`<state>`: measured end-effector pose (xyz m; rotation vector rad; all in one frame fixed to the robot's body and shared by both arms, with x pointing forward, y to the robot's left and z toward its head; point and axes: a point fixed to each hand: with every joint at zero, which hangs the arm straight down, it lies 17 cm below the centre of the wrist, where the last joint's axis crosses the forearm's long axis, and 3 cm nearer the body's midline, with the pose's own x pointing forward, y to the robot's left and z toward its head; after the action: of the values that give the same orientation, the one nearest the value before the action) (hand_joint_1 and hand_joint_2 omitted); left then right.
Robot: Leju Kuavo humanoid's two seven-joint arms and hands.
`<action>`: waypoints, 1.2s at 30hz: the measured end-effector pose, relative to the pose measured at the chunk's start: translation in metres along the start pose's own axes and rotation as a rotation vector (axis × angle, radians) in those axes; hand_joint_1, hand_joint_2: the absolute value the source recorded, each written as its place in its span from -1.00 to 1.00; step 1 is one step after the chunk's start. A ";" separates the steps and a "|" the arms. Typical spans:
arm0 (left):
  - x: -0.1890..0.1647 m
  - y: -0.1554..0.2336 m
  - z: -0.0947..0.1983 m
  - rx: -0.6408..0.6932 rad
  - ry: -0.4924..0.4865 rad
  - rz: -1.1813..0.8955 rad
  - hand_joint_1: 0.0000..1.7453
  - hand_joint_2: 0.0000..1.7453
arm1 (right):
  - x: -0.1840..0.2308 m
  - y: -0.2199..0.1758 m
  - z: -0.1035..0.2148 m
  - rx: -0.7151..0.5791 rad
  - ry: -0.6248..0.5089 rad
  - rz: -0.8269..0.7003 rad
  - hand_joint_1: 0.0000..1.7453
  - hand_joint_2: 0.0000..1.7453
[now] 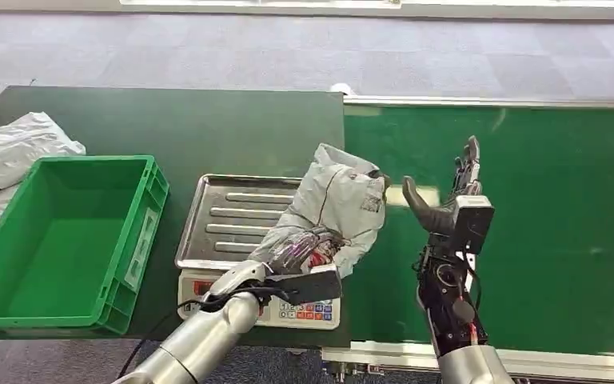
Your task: Moved the parcel from conveyor to table for the left to box.
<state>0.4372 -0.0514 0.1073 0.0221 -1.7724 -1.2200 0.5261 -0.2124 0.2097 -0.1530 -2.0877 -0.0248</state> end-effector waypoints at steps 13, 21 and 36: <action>0.036 0.077 0.009 0.290 -0.138 0.058 1.00 1.00 | 0.000 -0.010 0.003 -0.020 -0.002 0.002 -1.00 1.00; 0.053 0.129 0.038 0.545 -0.247 0.087 1.00 1.00 | 0.001 -0.014 0.006 -0.032 -0.003 -0.009 -1.00 1.00; -0.016 0.271 0.208 1.147 0.077 -0.515 1.00 1.00 | -0.005 -0.034 0.040 -0.056 0.010 0.019 -1.00 1.00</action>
<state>0.4264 0.2412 0.2843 1.2159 -2.2310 -0.3431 0.4901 -0.2429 0.1872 -0.2065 -2.0768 -0.0728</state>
